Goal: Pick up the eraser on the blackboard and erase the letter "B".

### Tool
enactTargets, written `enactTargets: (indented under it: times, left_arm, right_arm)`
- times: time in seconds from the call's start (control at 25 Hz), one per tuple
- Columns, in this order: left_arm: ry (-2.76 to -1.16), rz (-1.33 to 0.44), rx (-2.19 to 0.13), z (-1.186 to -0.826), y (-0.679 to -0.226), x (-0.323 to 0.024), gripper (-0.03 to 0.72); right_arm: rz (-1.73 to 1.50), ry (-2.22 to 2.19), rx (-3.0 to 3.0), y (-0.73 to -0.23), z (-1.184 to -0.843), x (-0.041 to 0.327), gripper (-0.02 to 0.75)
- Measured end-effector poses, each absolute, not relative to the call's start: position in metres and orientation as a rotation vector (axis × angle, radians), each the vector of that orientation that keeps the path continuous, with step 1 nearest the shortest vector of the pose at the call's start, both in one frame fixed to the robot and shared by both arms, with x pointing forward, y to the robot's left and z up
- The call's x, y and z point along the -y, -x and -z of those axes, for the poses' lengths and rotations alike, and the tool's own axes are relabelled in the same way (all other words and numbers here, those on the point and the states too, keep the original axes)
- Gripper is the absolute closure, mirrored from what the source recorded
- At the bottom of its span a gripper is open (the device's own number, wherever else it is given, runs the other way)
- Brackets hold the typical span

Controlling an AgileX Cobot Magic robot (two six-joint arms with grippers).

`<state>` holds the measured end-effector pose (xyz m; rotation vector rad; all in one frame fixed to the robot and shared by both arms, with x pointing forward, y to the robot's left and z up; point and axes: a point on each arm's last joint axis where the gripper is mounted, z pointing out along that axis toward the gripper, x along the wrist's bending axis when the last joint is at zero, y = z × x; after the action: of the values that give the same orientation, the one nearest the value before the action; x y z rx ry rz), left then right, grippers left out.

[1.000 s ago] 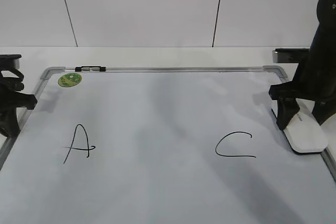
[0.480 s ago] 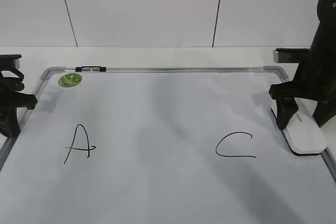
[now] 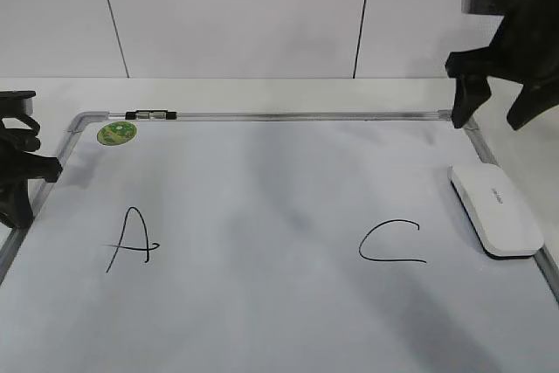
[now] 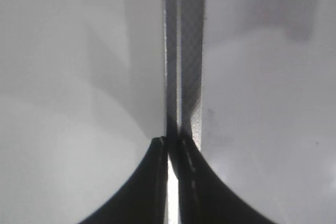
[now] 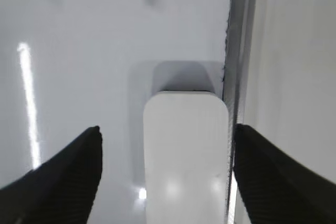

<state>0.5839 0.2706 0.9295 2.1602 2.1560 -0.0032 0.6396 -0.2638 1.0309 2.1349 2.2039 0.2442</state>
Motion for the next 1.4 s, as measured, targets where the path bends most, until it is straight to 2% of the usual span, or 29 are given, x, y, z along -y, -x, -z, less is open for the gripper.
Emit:
enactTargets:
  times: [0.36, 0.64, 0.88, 1.04, 1.16, 1.4]
  left_arm:
    - [-2.16, 0.003, -2.156, -0.929, -0.584, -0.271, 0.664]
    - [-2.167, 0.016, -2.152, -0.934, -0.587, -0.27, 0.569]
    - [-2.163, 0.037, -2.15, -0.944, -0.592, -0.268, 0.531]
    - [-2.176, 0.04, -2.148, -0.951, -0.595, -0.268, 0.464]
    - [-2.203, 0.009, -2.136, -0.967, -0.594, -0.27, 0.431]
    - [-2.297, -0.042, -2.143, -1.006, -0.574, -0.278, 0.421]
  right_arm:
    - [-0.384, -2.121, -2.166, -0.626, -1.068, 0.261, 0.146]
    - [-0.419, -2.118, -2.159, -0.623, -1.075, 0.26, 0.146]
    - [-0.423, -2.121, -2.16, -0.623, -1.075, 0.26, 0.146]
    - [-0.436, -2.128, -2.162, -0.622, -1.076, 0.259, 0.146]
    - [-0.452, -2.138, -2.164, -0.622, -1.076, 0.257, 0.146]
    - [-0.477, -2.126, -2.154, -0.618, -1.084, 0.257, 0.146]
